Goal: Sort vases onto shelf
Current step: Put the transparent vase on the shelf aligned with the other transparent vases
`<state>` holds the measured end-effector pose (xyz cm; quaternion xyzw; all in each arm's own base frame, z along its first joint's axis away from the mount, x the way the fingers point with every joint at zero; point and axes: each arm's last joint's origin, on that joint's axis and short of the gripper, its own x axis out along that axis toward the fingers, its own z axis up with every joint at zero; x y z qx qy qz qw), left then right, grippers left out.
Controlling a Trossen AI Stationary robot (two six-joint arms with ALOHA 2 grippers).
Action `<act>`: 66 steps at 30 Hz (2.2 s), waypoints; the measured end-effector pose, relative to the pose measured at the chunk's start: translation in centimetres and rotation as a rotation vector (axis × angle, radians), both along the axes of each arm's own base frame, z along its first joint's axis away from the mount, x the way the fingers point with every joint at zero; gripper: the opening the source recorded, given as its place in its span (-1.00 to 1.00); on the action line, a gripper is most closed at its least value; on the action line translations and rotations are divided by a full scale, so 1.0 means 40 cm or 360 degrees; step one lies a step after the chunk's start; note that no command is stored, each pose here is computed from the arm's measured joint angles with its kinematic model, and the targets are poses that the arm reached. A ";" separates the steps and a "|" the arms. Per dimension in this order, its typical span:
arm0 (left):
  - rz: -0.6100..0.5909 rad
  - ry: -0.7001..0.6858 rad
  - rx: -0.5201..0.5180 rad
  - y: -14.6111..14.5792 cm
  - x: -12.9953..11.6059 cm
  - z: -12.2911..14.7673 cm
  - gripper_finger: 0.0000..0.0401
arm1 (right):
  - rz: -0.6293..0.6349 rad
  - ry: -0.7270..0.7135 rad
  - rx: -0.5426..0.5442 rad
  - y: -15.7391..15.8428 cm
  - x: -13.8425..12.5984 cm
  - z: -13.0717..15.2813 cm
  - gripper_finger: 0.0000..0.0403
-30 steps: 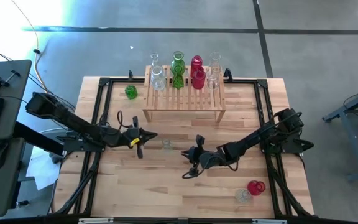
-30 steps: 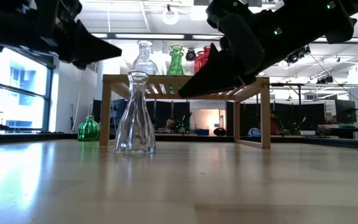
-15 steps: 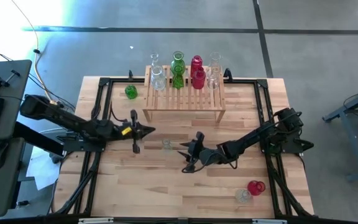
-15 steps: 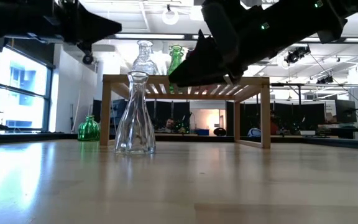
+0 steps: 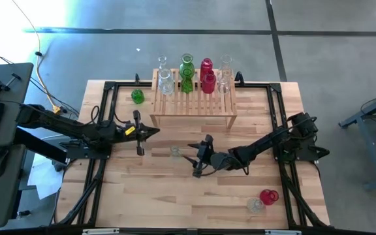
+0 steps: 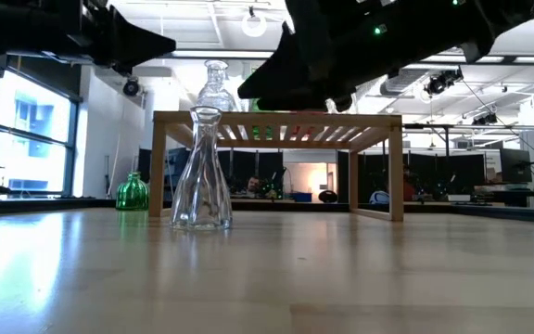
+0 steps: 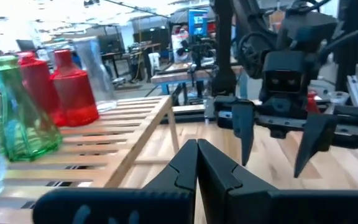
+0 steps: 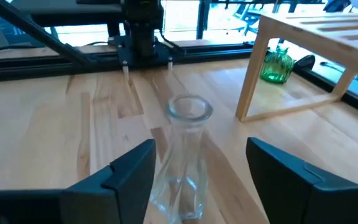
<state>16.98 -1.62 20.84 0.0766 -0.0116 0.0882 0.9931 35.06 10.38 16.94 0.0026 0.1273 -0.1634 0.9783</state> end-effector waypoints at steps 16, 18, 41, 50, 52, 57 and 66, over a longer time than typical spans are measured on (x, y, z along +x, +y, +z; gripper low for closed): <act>0.0028 0.0044 -0.0040 0.008 -0.002 -0.006 -1.00 | -0.0109 -0.0029 -0.0061 0.000 0.136 -0.026 0.47; 0.0028 0.0053 -0.0040 0.008 -0.002 -0.008 -1.00 | -0.0118 -0.0028 -0.0025 0.002 0.143 -0.019 0.48; 0.0029 0.0051 -0.0053 0.008 -0.002 -0.008 -1.00 | -0.0075 0.0013 0.0159 -0.033 0.152 -0.032 -0.03; 0.0028 0.0046 -0.0078 0.008 -0.002 -0.008 -1.00 | -0.0024 0.0081 0.0141 -0.032 0.149 -0.041 -0.56; 0.0028 0.0046 -0.0078 0.008 -0.002 -0.008 -1.00 | -0.0018 0.0079 0.0127 -0.031 0.150 -0.040 -0.62; 0.0027 0.0046 -0.0078 0.008 -0.002 -0.008 -1.00 | 0.0006 0.0078 0.0086 -0.022 0.148 -0.037 -0.61; 0.0028 0.0046 -0.0081 0.008 -0.002 -0.008 -1.00 | -0.0010 0.0029 -0.0020 0.015 0.121 0.030 -0.60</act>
